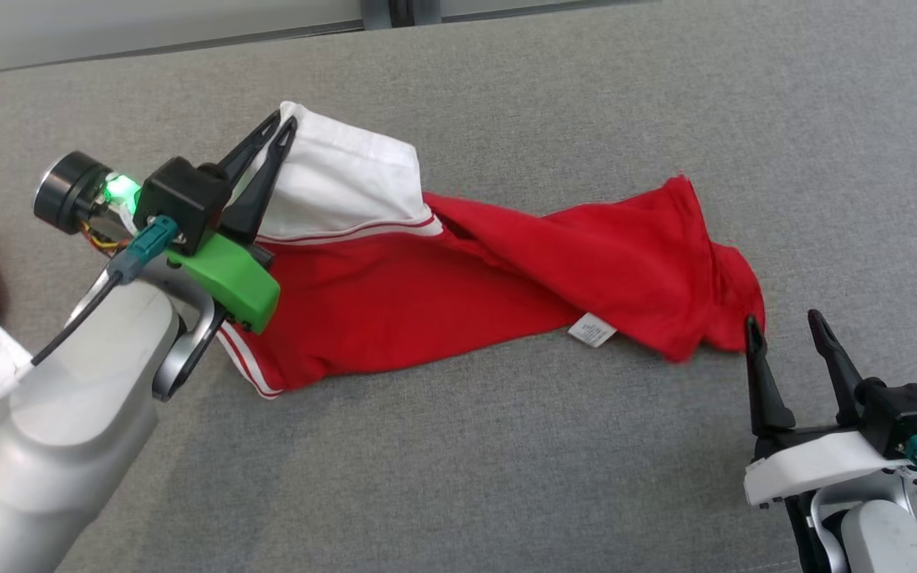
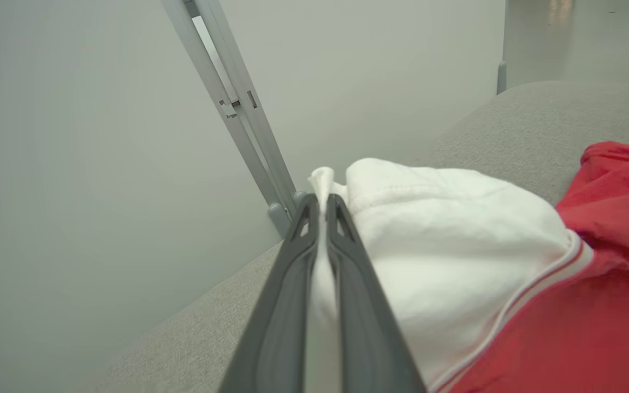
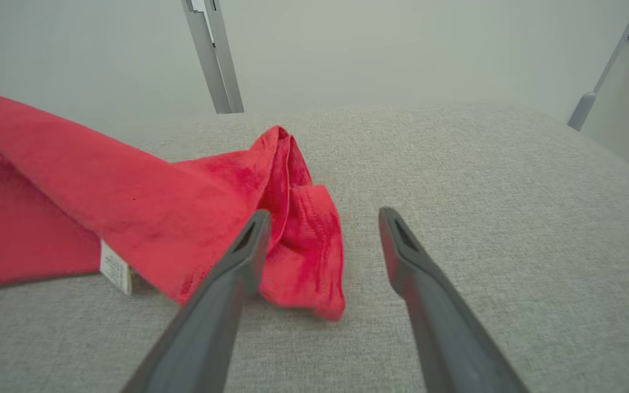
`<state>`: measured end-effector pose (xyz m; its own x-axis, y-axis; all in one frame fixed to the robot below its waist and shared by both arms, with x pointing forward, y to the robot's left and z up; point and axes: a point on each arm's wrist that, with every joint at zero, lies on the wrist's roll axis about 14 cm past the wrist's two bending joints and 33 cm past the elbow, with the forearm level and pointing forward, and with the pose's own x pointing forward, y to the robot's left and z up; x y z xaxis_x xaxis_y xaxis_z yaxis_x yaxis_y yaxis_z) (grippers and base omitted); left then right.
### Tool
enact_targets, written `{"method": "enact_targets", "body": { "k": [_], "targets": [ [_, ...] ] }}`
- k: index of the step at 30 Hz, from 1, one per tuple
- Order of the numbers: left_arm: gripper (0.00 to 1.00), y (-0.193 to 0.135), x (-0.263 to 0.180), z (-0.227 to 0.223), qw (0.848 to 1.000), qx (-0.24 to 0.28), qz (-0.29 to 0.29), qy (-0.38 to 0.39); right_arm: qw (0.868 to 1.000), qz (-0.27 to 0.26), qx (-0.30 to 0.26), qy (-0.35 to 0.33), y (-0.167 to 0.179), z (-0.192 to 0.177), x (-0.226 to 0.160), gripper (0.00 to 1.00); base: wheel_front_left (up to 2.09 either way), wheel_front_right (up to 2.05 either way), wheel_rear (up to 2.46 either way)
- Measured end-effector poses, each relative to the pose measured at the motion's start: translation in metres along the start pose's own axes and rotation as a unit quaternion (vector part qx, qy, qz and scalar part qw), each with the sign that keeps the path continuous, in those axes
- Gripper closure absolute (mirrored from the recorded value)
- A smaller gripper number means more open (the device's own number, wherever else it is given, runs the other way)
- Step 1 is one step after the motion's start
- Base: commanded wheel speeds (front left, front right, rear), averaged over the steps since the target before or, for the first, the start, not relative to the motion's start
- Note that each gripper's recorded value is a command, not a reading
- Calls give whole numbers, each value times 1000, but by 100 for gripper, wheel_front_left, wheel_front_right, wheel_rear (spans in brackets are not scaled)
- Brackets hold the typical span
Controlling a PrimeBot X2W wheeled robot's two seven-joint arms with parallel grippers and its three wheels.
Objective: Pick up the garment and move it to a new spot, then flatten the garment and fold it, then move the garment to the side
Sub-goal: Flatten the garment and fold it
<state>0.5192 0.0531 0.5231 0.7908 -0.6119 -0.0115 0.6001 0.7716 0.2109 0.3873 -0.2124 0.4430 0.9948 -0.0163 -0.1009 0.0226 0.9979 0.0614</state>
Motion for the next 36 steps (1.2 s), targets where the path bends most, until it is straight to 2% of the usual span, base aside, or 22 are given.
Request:
{"method": "enact_targets", "body": {
  "k": [6,10,21,22,23,24,25,28,31,32,33,36],
  "targets": [
    [100,5,-20,2,1000,-2,19,-3,999,-14,27,18,-9,-12,-1,0,0,0,0],
    [100,8,-28,7,1000,1,27,-9,998,-3,44,38,-3,-24,-6,0,0,0,0],
    [100,3,-37,-1,999,-16,30,-9,994,53,7,95,23,-55,-10,0,0,0,0],
    [100,3,-38,-2,999,-19,29,-8,993,57,5,100,24,-58,-9,11,0,0,0],
    [100,3,-39,-4,999,-21,29,-7,993,60,3,105,26,-61,-9,40,0,0,0],
    [100,3,-39,-4,999,-22,29,-7,992,65,-1,111,27,-65,-9,57,0,0,0],
    [100,3,-39,-4,999,-23,30,-7,991,68,-4,117,28,-68,-8,61,0,0,0],
    [100,5,-40,-5,999,-25,33,-8,990,73,-11,122,27,-70,-4,63,0,0,0],
    [100,6,-41,-6,999,-25,36,-8,989,78,-19,122,28,-71,0,71,0,0,0],
    [100,7,-41,-6,999,-26,36,-8,989,80,-23,124,28,-72,0,82,0,0,0],
    [100,7,-41,-7,999,-27,37,-7,988,83,-28,124,28,-72,1,100,0,0,0],
    [100,9,-44,-9,999,-26,41,-5,988,86,-40,118,27,-68,6,100,0,0,0]
  ]
}}
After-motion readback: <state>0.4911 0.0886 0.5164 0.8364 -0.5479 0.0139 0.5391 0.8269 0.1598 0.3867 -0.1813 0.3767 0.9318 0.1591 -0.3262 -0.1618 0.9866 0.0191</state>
